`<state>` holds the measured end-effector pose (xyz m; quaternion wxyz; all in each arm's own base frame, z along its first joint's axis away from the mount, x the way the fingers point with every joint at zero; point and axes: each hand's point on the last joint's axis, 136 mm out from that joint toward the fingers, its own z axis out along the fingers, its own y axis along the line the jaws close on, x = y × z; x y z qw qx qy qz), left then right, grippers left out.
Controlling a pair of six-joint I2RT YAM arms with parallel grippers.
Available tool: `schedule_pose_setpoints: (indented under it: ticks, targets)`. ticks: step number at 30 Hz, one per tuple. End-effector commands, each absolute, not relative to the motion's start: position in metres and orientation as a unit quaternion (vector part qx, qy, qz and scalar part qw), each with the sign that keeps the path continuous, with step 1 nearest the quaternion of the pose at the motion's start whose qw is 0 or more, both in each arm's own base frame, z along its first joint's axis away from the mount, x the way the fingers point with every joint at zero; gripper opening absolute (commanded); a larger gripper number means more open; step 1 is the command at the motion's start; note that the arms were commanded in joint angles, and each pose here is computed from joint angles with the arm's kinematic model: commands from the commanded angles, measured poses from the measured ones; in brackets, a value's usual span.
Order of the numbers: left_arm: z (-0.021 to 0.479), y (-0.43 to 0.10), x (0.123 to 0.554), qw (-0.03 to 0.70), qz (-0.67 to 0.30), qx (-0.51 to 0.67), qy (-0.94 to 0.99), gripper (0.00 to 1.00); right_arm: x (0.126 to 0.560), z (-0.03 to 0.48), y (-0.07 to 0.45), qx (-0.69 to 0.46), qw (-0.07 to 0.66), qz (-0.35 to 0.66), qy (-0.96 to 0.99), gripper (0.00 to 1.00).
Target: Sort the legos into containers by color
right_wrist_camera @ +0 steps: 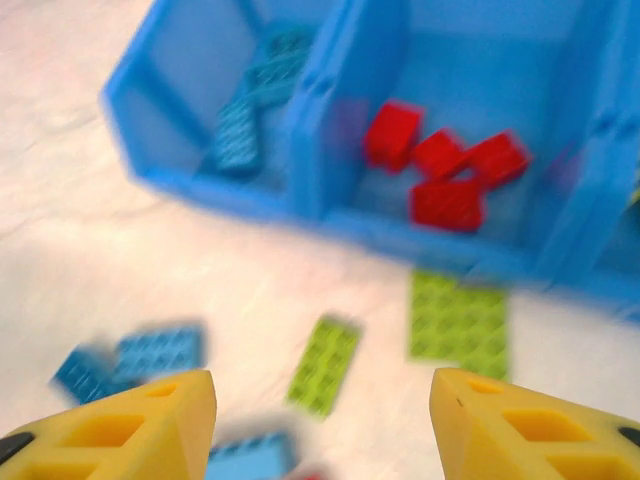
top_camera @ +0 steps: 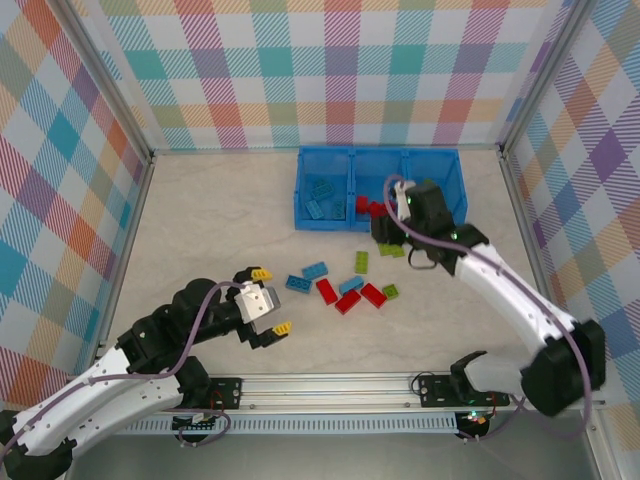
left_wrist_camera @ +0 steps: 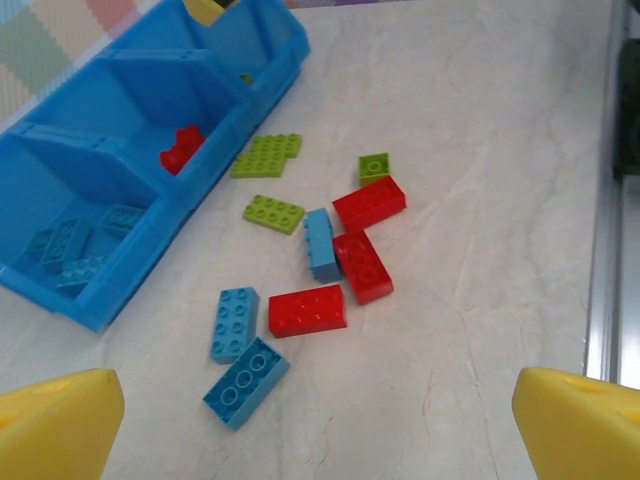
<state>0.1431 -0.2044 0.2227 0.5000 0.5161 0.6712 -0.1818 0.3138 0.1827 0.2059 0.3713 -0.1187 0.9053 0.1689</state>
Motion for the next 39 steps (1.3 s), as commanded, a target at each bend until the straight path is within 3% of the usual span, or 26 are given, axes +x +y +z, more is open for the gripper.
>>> schedule_pose_setpoints:
  ticks: [1, 6, 16, 27, 32, 35, 39]
  targets:
    - [0.217, -0.209, 0.135, 0.486, -0.189, 0.552, 0.651, 1.00, 0.254, 0.161, 0.195, -0.128, 0.272, 0.196, 0.933, 0.59]
    - [0.209, -0.211, 0.137, 0.469, -0.182, 0.561, 0.658, 1.00, 0.210, 0.115, 0.182, -0.143, 0.184, 0.135, 0.963, 0.60]
    - [0.205, -0.204, 0.143, 0.468, -0.159, 0.555, 0.669, 1.00, 0.217, 0.065, 0.185, -0.293, 0.066, -0.019, 0.953, 0.64]
    - [0.203, -0.202, 0.144, 0.468, -0.149, 0.555, 0.671, 1.00, 0.247, 0.040, 0.191, -0.370, 0.044, -0.093, 0.923, 0.66]
    - [0.202, -0.201, 0.145, 0.468, -0.146, 0.554, 0.673, 1.00, 0.241, 0.026, 0.198, -0.379, 0.014, -0.079, 0.922, 0.59]
    - [0.202, -0.201, 0.146, 0.470, -0.144, 0.555, 0.672, 1.00, 0.239, 0.025, 0.205, -0.377, 0.020, -0.059, 0.924, 0.45]
    - [0.201, -0.201, 0.145, 0.469, -0.144, 0.557, 0.671, 1.00, 0.234, 0.029, 0.211, -0.369, 0.032, -0.030, 0.928, 0.37]
